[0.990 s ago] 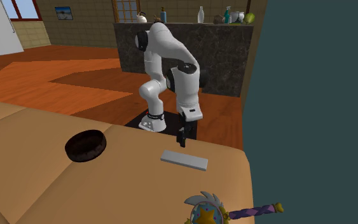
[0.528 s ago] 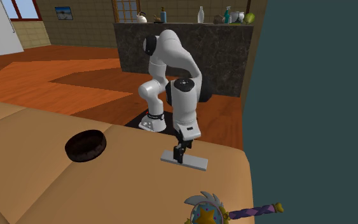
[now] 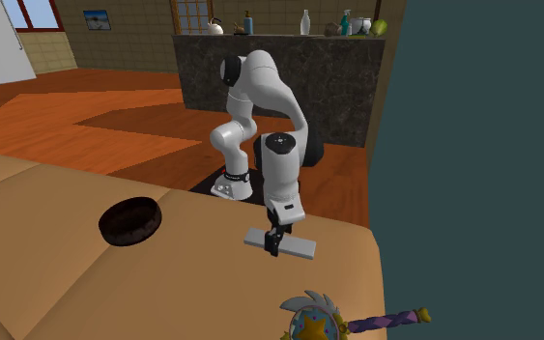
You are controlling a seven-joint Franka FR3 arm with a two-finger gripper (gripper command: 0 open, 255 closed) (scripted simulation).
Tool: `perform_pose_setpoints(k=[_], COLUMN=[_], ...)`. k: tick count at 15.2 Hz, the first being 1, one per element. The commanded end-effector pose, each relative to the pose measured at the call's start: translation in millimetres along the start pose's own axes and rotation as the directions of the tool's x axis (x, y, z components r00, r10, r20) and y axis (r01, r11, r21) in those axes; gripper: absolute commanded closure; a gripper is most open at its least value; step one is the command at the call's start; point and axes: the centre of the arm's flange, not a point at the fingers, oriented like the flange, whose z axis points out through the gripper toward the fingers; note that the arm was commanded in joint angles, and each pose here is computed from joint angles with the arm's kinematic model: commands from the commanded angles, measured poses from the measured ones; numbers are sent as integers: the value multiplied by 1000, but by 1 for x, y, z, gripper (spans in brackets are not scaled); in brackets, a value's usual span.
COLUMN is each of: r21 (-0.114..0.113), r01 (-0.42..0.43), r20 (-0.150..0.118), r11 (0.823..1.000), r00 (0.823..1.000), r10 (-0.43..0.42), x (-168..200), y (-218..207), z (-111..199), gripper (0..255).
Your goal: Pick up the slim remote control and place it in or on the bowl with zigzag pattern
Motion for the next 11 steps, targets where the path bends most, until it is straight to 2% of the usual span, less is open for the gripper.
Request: perform_pose_setpoints(k=[1, 5, 6, 11], r21=[0, 0, 0, 0], r01=[0, 0, 0, 0], r20=[0, 0, 0, 0], r11=[1000, 1000, 1000, 1000], r00=[1000, 1000, 1000, 1000], r10=[0, 0, 0, 0], x=[-1, -1, -1, -1], y=[0, 0, 0, 0], z=[1, 1, 1, 1], gripper=[0, 0, 255, 255])
